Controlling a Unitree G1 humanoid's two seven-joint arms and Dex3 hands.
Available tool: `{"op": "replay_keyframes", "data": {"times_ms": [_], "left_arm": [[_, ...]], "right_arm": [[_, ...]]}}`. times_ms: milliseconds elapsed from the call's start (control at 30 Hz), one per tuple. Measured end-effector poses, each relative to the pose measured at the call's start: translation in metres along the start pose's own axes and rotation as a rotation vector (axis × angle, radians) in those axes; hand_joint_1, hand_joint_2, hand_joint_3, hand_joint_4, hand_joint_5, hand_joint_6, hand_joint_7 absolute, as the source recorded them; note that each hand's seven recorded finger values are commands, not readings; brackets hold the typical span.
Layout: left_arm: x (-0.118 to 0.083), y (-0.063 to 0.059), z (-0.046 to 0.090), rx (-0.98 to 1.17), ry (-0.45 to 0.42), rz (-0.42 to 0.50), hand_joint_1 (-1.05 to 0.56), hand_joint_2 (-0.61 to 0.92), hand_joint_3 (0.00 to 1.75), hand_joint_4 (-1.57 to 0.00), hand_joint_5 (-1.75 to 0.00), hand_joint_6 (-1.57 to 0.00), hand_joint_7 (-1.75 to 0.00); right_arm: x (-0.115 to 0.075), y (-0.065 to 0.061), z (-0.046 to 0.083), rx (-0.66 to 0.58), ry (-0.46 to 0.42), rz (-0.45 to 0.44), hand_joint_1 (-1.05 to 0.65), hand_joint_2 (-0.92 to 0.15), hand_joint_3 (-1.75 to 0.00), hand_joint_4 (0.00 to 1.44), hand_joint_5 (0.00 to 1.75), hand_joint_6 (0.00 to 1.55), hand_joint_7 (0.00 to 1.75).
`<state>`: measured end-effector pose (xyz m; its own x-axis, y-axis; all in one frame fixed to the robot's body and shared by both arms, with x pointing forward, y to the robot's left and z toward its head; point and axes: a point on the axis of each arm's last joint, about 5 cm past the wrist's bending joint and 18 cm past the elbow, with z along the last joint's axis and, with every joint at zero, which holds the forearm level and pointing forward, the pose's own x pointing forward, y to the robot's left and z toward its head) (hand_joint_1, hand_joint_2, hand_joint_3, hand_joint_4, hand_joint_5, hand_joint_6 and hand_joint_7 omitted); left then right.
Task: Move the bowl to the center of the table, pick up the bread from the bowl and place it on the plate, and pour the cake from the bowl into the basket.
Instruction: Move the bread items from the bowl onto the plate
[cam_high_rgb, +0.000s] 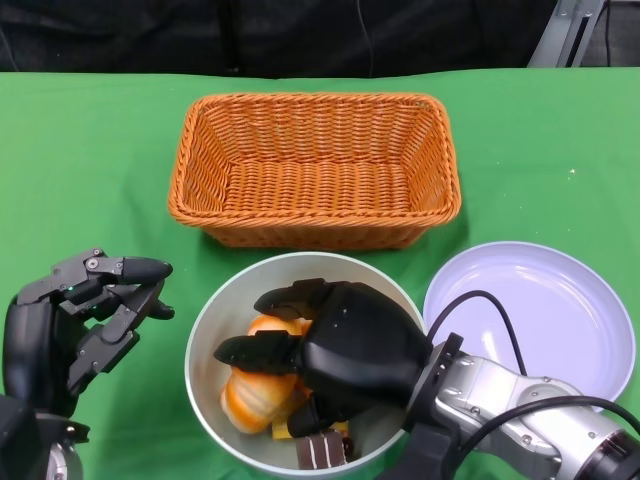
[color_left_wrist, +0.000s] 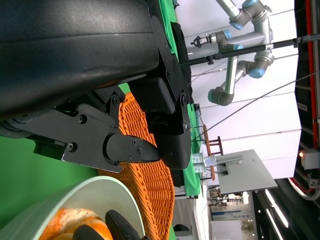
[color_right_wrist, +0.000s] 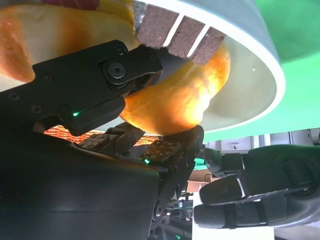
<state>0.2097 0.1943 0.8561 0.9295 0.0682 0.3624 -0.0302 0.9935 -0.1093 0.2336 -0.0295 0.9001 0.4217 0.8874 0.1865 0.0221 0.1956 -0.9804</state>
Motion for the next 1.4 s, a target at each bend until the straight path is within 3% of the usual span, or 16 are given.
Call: {"op": "replay_keyframes", "data": {"times_ms": [200,333,500,533,567,633,700,900,1100,1267,1400], "left_arm": [[0.001,-0.001,0.001,-0.018,-0.015,0.002,-0.23,0.92,0.24,-0.89,-1.21,-1.05,-0.67],[0.001,-0.001,0.001,-0.026,-0.017,-0.002,-0.23,0.92,0.24,-0.88,-1.20,-1.04,-0.66],[0.001,-0.001,0.001,-0.017,-0.014,-0.004,-0.20,0.92,0.25,-0.89,-1.21,-1.05,-0.68],[0.001,-0.001,0.001,-0.016,-0.014,-0.004,-0.20,0.92,0.26,-0.89,-1.21,-1.05,-0.68],[0.001,-0.001,0.001,-0.016,-0.013,-0.003,-0.20,0.92,0.26,-0.89,-1.21,-1.05,-0.69],[0.000,0.000,0.001,-0.016,-0.011,-0.002,-0.21,0.92,0.25,-0.89,-1.22,-1.05,-0.69],[0.000,0.000,0.000,-0.016,-0.010,-0.001,-0.21,0.92,0.24,-0.89,-1.22,-1.05,-0.69],[-0.001,0.000,-0.001,-0.018,0.000,0.003,-0.18,0.92,0.27,-0.88,-1.21,-1.04,-0.69],[-0.002,0.000,-0.004,-0.017,0.008,0.006,-0.18,0.92,0.26,-0.88,-1.21,-1.04,-0.68],[-0.002,0.000,-0.005,-0.018,0.016,0.019,-0.18,0.92,0.27,-0.88,-1.20,-1.04,-0.67],[-0.002,0.001,-0.005,-0.019,0.016,0.024,-0.18,0.92,0.25,-0.87,-1.20,-1.05,-0.66]], "right_arm": [[0.000,0.008,-0.001,0.008,0.015,-0.042,-0.48,-0.87,0.00,0.98,0.11,0.84,0.04],[0.000,0.012,-0.002,0.002,-0.001,-0.070,-0.43,-0.88,0.00,1.07,0.13,0.90,0.04],[-0.001,0.016,-0.005,0.013,-0.019,-0.125,-0.35,-0.88,0.00,1.21,0.22,1.09,0.08],[-0.001,0.017,-0.006,0.020,-0.023,-0.139,-0.35,-0.87,0.00,1.19,0.33,1.13,0.05],[-0.001,0.018,-0.006,0.027,-0.027,-0.151,-0.35,-0.87,0.00,1.10,0.58,1.16,0.03],[-0.002,0.019,-0.008,0.044,-0.036,-0.176,-0.34,-0.86,0.00,0.99,0.88,1.19,0.01],[-0.002,0.019,-0.009,0.058,-0.045,-0.199,-0.34,-0.85,0.00,0.94,0.98,1.20,0.01],[-0.003,0.023,-0.012,0.133,-0.054,-0.272,-0.28,-0.88,-0.01,0.92,1.08,1.24,0.02],[-0.006,0.023,-0.014,0.188,-0.059,-0.307,-0.19,-0.92,-0.04,0.79,1.25,1.24,0.02],[-0.008,0.017,-0.020,0.218,-0.038,-0.307,-0.18,-0.92,-0.04,0.85,1.05,1.23,0.01],[-0.009,0.011,-0.022,0.232,-0.030,-0.327,-0.17,-0.90,-0.01,0.89,0.99,1.24,0.02]]}}
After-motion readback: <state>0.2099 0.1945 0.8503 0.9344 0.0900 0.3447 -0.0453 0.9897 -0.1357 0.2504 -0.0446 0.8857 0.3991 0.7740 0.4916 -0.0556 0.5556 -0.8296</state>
